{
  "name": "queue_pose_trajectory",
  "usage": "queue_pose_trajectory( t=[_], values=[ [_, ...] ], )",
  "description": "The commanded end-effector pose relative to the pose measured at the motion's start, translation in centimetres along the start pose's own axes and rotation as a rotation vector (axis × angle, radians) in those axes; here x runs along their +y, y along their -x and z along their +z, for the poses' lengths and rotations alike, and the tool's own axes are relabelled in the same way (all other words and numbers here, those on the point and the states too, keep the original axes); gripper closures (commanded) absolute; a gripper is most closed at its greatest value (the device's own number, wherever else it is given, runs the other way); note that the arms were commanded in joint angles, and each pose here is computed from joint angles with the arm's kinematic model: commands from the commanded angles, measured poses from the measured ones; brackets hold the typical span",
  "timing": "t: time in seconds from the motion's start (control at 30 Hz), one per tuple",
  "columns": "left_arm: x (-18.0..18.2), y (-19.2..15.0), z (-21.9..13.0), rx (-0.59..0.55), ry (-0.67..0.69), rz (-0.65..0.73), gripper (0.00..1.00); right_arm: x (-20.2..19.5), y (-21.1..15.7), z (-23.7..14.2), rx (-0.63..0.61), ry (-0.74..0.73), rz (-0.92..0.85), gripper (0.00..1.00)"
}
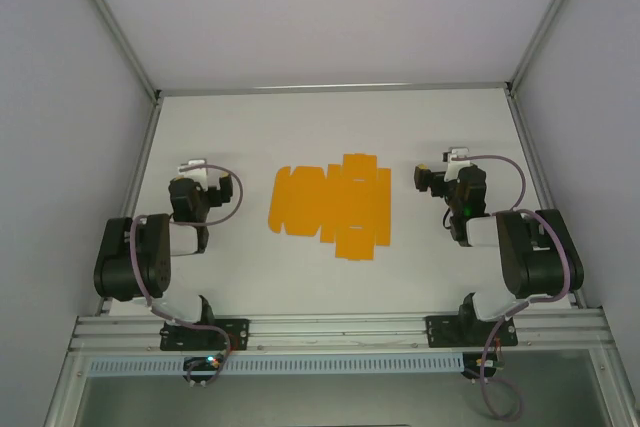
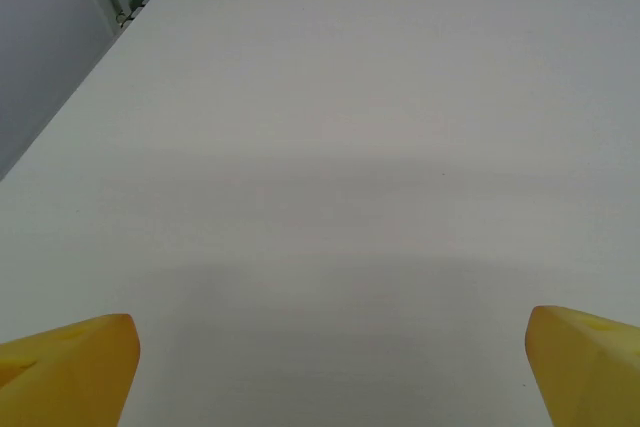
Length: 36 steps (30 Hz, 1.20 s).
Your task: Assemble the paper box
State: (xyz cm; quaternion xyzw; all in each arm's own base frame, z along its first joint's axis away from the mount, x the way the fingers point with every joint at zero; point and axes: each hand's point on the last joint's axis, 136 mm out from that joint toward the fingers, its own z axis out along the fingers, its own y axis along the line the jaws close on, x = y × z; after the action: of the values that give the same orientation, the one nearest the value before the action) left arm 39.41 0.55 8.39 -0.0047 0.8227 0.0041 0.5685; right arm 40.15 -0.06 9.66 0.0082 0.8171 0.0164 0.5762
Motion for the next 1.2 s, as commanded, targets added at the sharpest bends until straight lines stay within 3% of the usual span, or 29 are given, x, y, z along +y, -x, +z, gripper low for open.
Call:
queue_pose_trajectory(
  t=[0.0, 0.73, 0.9, 1.0, 1.07, 1.17],
  values=[
    [-0.1, 1.3, 0.3, -0.030, -0.012, 0.017, 0.00, 0.3, 0.4, 0.0, -0.013, 0.011, 0.005, 0.00],
    [0.1, 1.4, 0.3, -0.027, -0.001, 0.013, 0.00, 0.0, 0.5, -0.1, -0.013, -0.007, 0.015, 0.00],
    [1.0, 2.7, -0.5, -0.031, 0.032, -0.013, 0.00, 0.0, 2.2, -1.2, -0.027, -0.017, 0.009, 0.00],
    [-0.2, 4.6, -1.4, 0.028, 0.002, 0.008, 0.00, 0.8, 4.6, -2.4, 0.022, -0.034, -0.006, 0.00],
    [-1.8, 5.1, -2.0, 0.123, -0.073, -0.074, 0.00, 1.1, 6.0, -3.2, 0.090, -0.108, 0.031, 0.00],
    [-5.1, 5.2, -2.7, 0.249, -0.212, -0.235, 0.00, 3.0, 5.3, -4.5, 0.292, -0.146, 0.154, 0.11]
  ],
)
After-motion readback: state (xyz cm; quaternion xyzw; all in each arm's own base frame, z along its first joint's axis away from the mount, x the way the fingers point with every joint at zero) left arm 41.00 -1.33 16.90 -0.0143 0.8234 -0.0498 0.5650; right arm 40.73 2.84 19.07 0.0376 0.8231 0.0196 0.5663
